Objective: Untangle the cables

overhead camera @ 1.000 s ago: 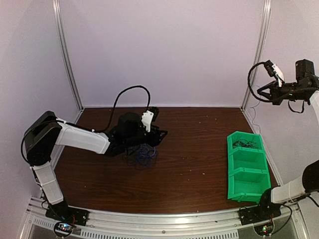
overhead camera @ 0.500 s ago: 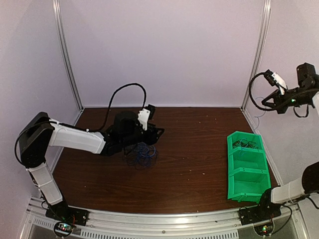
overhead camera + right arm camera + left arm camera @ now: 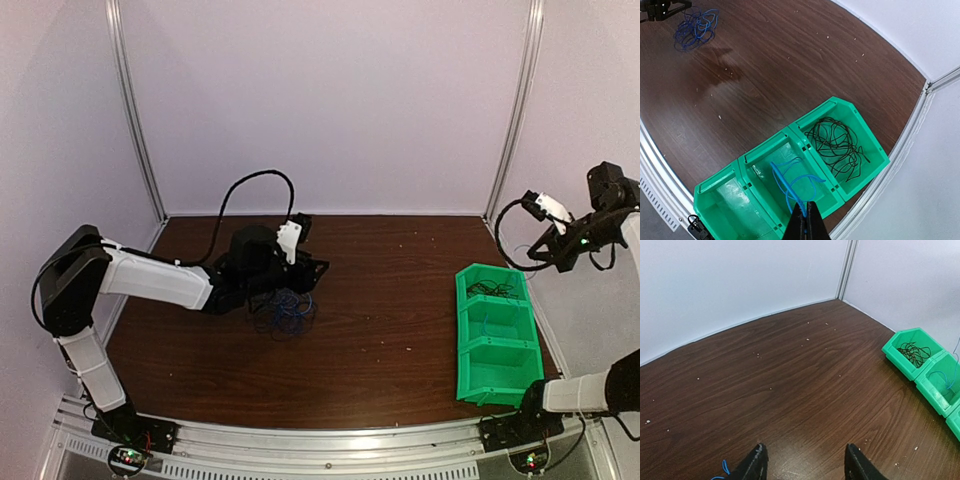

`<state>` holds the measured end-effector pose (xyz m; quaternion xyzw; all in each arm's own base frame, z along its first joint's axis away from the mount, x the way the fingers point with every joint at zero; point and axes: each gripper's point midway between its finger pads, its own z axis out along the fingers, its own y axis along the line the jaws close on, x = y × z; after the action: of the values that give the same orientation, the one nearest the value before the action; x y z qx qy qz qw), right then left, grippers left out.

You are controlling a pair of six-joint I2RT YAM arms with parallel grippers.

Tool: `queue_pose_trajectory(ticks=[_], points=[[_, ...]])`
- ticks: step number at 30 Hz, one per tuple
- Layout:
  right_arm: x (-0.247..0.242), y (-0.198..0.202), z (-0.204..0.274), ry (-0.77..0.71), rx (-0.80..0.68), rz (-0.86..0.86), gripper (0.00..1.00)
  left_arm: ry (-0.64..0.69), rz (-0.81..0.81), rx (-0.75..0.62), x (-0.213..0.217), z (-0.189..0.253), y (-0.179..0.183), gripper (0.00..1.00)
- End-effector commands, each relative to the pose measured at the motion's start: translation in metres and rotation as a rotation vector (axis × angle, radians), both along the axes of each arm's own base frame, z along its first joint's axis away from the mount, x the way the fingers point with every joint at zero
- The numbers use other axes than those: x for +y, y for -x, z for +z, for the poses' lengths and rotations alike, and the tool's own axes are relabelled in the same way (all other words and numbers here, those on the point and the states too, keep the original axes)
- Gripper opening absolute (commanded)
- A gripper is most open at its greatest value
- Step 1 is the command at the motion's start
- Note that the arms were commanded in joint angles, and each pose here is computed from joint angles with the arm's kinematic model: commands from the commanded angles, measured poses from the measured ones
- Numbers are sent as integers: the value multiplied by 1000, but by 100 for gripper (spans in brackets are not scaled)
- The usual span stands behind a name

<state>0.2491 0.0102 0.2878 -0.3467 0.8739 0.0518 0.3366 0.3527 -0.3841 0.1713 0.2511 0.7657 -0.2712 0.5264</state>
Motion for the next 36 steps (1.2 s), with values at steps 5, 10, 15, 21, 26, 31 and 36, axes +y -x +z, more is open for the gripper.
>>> queue_pose_trajectory(ticks=[5, 10, 15, 21, 26, 31, 36], points=[[0, 13, -79, -46, 209, -7, 0, 33, -14, 24, -6, -1, -1, 53], [-3, 9, -126, -64, 291, -29, 0, 45, -4, 42, 1, -2, 4, 53], [-9, 6, -166, -65, 378, -52, 0, 41, 23, 44, 11, -2, 7, 53], [-17, 6, -204, -44, 462, -71, 0, 38, 47, 37, 20, 0, 10, 53], [-27, 0, -219, -2, 454, -121, 0, 21, 69, 25, 27, 3, 10, 54], [-28, -4, -222, -14, 463, -154, 1, 12, 86, 25, 31, 11, 5, 55], [-27, -4, -196, -15, 440, -138, 33, -34, 142, 49, 48, 19, -10, 57]])
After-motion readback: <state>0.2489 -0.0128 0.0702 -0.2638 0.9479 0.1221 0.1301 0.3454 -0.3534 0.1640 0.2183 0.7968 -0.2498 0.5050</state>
